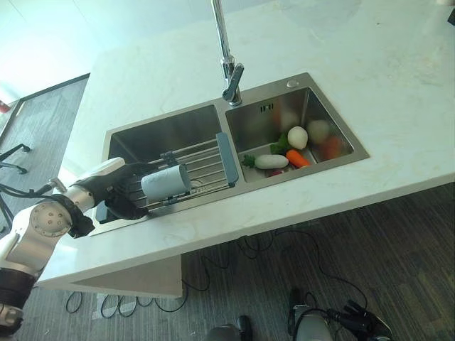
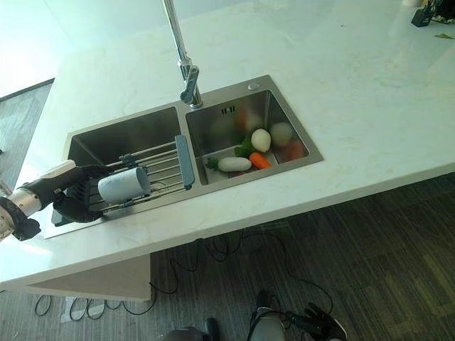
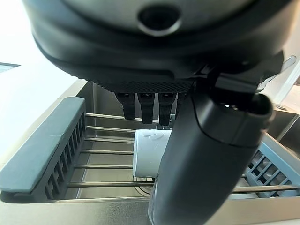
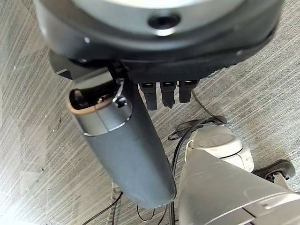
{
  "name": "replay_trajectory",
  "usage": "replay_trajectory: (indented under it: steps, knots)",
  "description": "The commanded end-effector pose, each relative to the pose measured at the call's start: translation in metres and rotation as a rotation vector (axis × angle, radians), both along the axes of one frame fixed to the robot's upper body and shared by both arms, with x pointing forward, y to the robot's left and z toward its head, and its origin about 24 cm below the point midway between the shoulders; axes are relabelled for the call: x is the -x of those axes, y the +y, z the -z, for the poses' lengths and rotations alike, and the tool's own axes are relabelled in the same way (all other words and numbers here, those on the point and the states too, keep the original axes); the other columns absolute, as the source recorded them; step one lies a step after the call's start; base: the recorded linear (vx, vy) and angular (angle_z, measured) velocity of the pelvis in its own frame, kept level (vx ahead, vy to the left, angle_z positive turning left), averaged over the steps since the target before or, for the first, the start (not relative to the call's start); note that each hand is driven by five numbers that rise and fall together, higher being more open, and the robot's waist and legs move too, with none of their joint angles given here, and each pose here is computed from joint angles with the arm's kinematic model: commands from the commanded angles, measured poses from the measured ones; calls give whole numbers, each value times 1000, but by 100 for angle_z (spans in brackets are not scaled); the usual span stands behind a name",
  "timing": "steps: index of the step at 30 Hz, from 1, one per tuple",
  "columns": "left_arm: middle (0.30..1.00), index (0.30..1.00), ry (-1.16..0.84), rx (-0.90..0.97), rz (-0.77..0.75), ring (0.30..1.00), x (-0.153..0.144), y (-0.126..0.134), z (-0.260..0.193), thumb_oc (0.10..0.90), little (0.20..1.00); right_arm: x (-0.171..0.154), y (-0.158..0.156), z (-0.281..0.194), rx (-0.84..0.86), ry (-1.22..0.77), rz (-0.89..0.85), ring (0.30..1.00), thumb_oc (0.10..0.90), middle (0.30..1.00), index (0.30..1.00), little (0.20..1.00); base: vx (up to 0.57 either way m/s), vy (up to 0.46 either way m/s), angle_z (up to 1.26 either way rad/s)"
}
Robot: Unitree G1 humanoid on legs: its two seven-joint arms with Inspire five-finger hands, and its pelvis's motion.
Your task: Place the dishes in the dishwasher.
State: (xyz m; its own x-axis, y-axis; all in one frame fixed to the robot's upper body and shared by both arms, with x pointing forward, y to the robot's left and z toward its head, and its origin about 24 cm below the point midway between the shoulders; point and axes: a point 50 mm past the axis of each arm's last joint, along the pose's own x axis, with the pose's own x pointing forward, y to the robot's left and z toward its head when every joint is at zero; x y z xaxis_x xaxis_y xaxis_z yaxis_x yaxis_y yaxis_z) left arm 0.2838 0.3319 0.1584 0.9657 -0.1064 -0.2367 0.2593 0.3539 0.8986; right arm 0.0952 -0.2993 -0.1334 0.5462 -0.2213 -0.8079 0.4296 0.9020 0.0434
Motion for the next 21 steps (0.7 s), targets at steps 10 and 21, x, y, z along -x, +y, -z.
replay_trajectory:
  steps: [10, 21]
  knots:
    - [900, 900, -413, -41, -179, 900, -6, 24, -66, 800, 900, -19, -11, -15, 45, -121, -42, 900, 800, 900, 900, 900, 4, 20, -2]
    - [900, 900, -418, -29, -196, 900, -7, 23, -53, 800, 900, -28, -9, -19, 42, -151, -69, 900, 800, 900, 900, 900, 6, 3, 0]
